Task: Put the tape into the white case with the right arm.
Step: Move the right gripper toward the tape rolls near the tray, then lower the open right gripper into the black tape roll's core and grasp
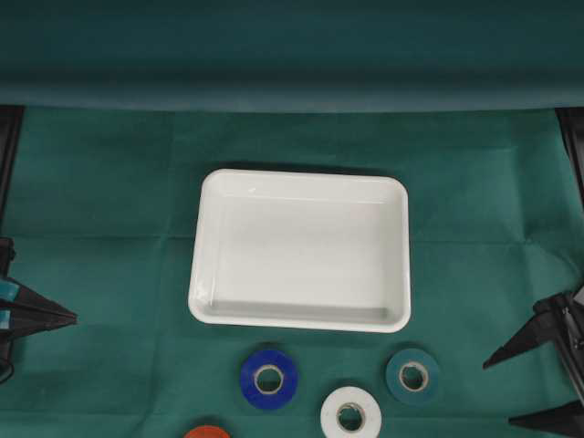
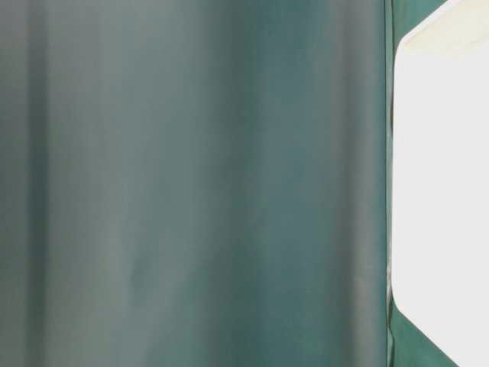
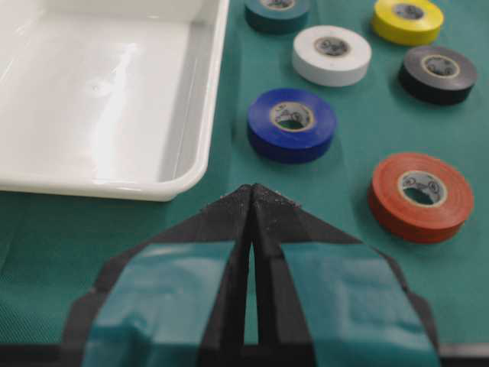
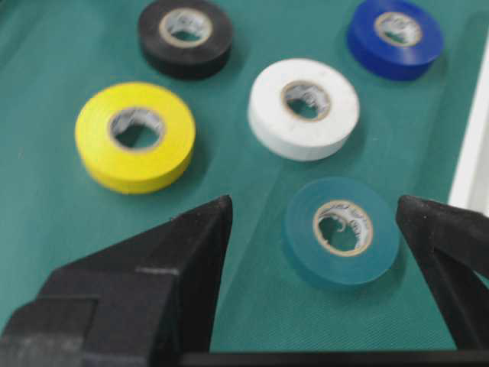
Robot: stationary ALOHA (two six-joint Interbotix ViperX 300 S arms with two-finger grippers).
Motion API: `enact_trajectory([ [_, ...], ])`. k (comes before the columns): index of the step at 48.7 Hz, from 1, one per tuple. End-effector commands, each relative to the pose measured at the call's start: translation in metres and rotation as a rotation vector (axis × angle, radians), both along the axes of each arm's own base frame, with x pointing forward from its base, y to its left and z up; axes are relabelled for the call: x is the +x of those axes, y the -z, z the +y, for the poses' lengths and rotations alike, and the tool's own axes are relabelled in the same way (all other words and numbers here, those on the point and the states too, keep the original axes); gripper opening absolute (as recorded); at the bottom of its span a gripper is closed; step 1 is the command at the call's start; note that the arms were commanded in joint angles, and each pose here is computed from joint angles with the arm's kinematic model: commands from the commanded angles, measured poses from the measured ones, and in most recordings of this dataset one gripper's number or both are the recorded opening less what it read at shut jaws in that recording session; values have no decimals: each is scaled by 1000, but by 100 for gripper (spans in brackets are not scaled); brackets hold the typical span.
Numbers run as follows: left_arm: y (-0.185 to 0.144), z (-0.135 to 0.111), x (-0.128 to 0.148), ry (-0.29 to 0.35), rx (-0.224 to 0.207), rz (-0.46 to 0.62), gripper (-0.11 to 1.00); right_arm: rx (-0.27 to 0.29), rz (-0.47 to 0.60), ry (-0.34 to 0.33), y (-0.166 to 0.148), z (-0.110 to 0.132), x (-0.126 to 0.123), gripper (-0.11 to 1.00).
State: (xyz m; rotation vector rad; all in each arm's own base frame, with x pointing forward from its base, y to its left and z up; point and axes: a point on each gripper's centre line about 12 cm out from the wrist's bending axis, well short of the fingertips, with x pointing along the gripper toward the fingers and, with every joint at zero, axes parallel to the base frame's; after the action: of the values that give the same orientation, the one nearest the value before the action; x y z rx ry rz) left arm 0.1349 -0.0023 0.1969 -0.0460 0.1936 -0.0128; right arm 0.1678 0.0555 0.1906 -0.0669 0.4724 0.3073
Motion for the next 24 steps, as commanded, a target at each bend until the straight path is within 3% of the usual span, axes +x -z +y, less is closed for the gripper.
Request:
enact_trajectory([
  [1,-4,0,1,0,0,-8,0,-9,-5,-12,-3,3,4,70],
  [24,-2,0,1,0,-2,-3,0,-15,18,-11,0,4,7,70],
])
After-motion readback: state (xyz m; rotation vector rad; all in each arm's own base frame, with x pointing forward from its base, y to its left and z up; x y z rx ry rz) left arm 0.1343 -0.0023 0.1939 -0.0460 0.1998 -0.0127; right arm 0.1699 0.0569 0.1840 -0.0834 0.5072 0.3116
